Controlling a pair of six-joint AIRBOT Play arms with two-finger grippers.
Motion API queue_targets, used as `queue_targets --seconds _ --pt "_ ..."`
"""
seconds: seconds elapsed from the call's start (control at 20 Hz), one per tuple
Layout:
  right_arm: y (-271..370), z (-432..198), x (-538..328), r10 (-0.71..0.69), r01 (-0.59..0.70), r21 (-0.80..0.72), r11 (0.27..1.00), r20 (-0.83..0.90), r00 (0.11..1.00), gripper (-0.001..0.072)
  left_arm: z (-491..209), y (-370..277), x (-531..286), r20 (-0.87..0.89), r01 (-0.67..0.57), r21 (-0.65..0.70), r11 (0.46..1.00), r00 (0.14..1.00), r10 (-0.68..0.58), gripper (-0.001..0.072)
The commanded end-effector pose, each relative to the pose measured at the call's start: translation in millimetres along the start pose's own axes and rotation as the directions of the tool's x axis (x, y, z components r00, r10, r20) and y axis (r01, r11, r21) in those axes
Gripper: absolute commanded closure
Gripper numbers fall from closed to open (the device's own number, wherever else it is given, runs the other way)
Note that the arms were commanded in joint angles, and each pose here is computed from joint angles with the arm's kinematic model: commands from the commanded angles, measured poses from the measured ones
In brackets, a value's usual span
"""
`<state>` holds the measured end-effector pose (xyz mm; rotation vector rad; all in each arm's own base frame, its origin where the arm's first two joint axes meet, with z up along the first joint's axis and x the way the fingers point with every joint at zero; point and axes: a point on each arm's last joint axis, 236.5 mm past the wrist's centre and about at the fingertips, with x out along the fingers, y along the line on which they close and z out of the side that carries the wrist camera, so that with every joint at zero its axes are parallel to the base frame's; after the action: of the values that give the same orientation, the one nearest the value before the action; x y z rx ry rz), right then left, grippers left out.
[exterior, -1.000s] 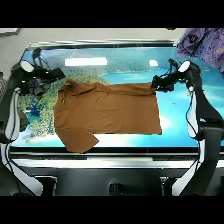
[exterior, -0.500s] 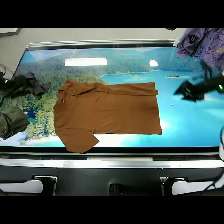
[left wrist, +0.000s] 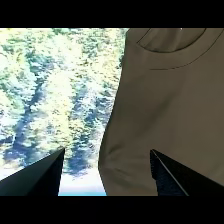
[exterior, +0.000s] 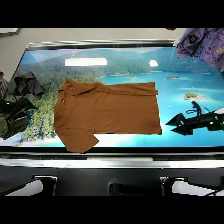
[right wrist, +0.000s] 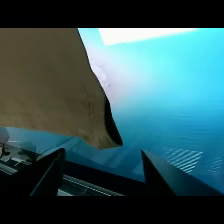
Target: Fold the clothes and pants, and hang the long-sleeved shirts on hangers.
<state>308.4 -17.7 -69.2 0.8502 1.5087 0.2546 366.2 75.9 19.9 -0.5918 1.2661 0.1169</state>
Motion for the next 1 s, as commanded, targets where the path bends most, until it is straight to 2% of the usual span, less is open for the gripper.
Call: queue_targets --seconds 0.0,0.25,0.45,0.5,0.6,0.65,0.7,0.8,0.95 --pt "-5 -15 21 0.041 -0.041 0.015 0.999 -0.011 0.999 0.0157 -3 3 3 0.004 -0.002 -0.009 1.0 1.0 0.002 0.0095" --pt "6 -12 34 0.119 -0.12 0.036 0.992 0.039 0.992 0.0158 -2 3 3 0.007 -0.003 -0.009 1.0 1.0 0.003 0.0095" --pt "16 -25 61 0.08 -0.081 -0.028 0.996 -0.021 0.997 0.0162 -2 3 3 0.006 -0.003 -0.008 1.0 1.0 0.003 0.0095" --pt "21 -24 67 0.07 -0.071 -0.044 0.997 -0.018 0.997 0.0202 -2 3 3 0.006 -0.003 -0.008 1.0 1.0 0.003 0.0095" --pt "26 -19 71 0.065 -0.065 -0.05 0.997 0.003 0.998 0.0515 -7 2 2 -0.018 0.001 -0.045 0.999 1.0 -0.002 0.0095" --pt "27 -17 71 0.072 -0.071 -0.046 0.996 0.011 0.997 0.0615 -10 6 3 -0.029 -0.006 -0.08 0.997 1.0 0.004 0.0095" --pt "26 -16 70 0.07 -0.069 -0.046 0.997 0.014 0.997 0.0684 -14 11 7 -0.041 -0.005 -0.08 0.997 0.999 0.002 0.0095" --pt "27 -16 69 0.068 -0.067 -0.051 0.996 0.015 0.998 0.0685 -31 21 21 -0.077 0.062 -0.07 0.996 0.995 -0.068 0.0094" --pt "31 -17 64 0.07 -0.068 -0.065 0.996 0.025 0.997 0.0685 -61 18 43 -0.092 0.261 -0.137 0.955 0.957 -0.275 0.0094"
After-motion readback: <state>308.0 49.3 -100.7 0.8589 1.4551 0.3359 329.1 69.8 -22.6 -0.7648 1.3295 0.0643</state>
